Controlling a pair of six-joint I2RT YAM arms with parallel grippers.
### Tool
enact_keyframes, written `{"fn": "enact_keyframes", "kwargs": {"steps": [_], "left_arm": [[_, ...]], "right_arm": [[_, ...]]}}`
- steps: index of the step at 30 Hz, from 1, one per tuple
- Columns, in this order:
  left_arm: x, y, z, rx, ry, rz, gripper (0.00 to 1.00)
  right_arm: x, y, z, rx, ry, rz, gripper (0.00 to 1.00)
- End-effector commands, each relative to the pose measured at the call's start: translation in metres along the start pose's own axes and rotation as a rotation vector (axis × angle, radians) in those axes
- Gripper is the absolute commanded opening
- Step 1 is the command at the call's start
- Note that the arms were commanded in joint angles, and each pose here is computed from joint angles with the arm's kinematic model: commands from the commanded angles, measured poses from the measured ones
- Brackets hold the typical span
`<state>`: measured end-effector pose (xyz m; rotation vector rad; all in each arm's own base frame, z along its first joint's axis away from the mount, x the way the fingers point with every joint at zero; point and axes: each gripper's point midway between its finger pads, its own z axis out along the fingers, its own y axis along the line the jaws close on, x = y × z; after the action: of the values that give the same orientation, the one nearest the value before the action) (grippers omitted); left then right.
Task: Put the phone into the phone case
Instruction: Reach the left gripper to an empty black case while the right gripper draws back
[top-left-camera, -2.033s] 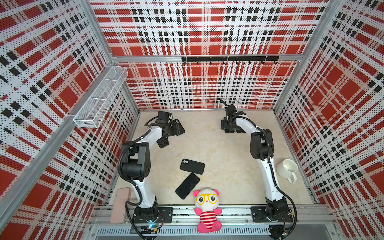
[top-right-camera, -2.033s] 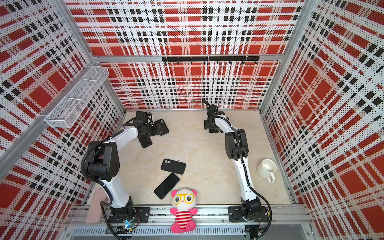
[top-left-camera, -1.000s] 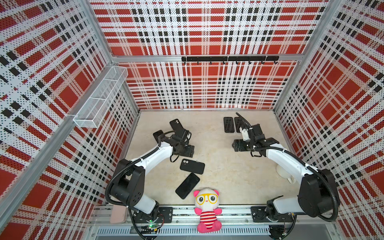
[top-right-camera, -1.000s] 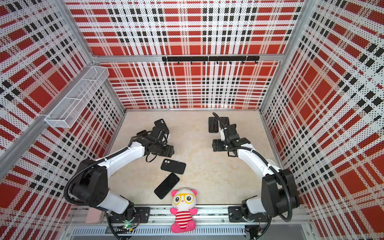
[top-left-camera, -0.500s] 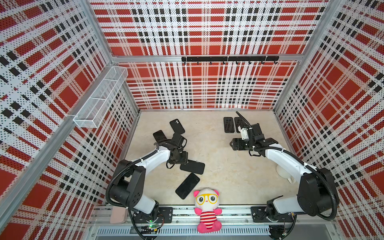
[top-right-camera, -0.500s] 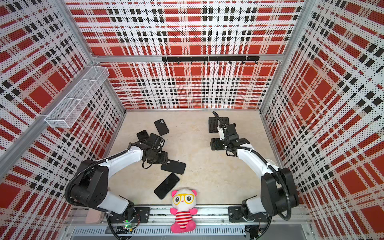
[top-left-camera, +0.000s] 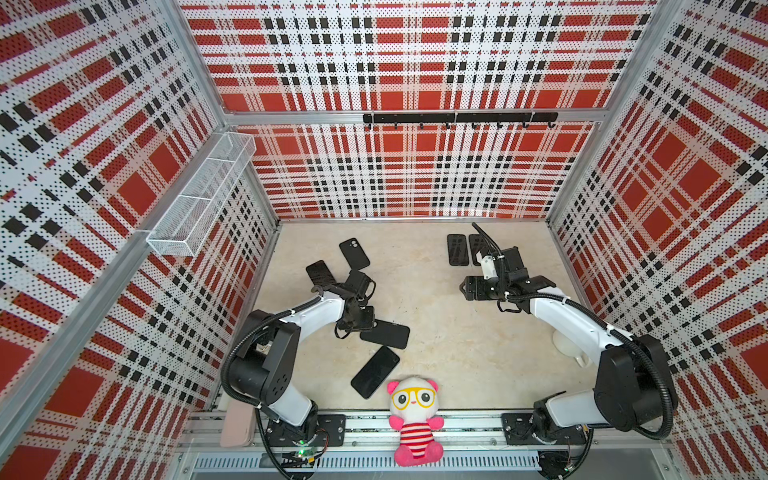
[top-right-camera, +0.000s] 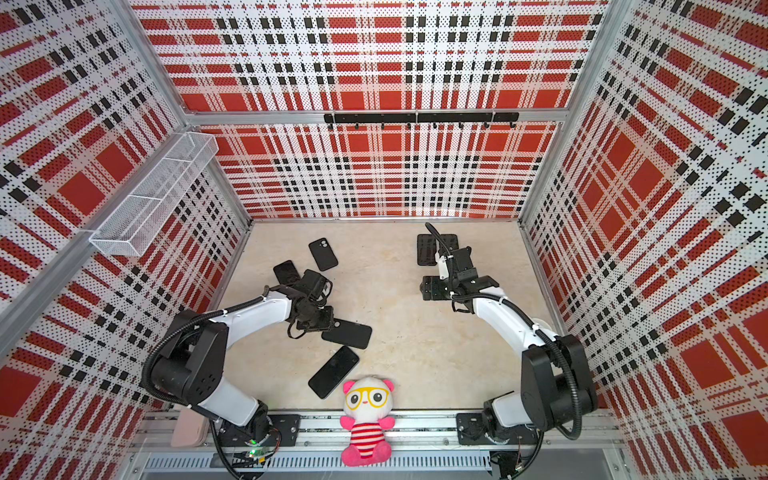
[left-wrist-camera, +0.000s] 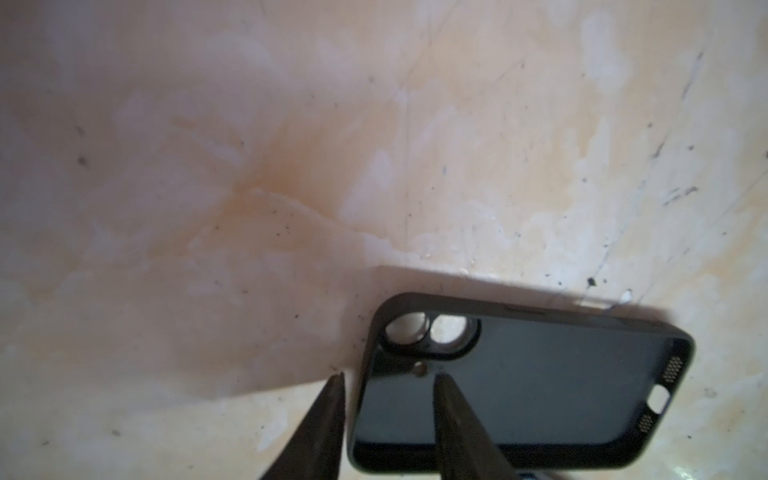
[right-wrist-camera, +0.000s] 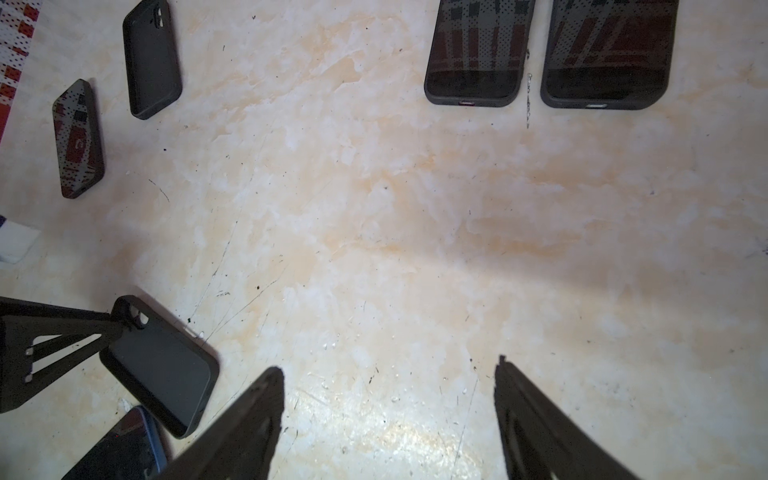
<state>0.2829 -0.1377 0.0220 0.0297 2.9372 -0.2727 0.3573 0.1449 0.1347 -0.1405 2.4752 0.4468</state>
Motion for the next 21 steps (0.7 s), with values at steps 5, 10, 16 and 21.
{"fn": "enact_keyframes", "kwargs": {"steps": [5,10,16,21], "left_arm": [[-0.008,-0.008,0.006,-0.003,-0.003,0.024,0.24],[-0.024,-0.028,0.004,0.022,-0.023,0.048,0.14],[-0.051,-0.067,0.003,0.077,-0.05,0.059,0.09],[-0.078,-0.096,0.014,0.1,-0.075,0.059,0.09]], "right_arm": [[-0.003,-0.004,0.005,0.006,-0.02,0.005,0.81],[-0.006,-0.007,0.006,0.001,-0.028,0.009,0.81],[-0.008,-0.01,0.007,-0.017,-0.042,0.027,0.77],[-0.007,-0.014,0.008,-0.025,-0.042,0.031,0.76]]}}
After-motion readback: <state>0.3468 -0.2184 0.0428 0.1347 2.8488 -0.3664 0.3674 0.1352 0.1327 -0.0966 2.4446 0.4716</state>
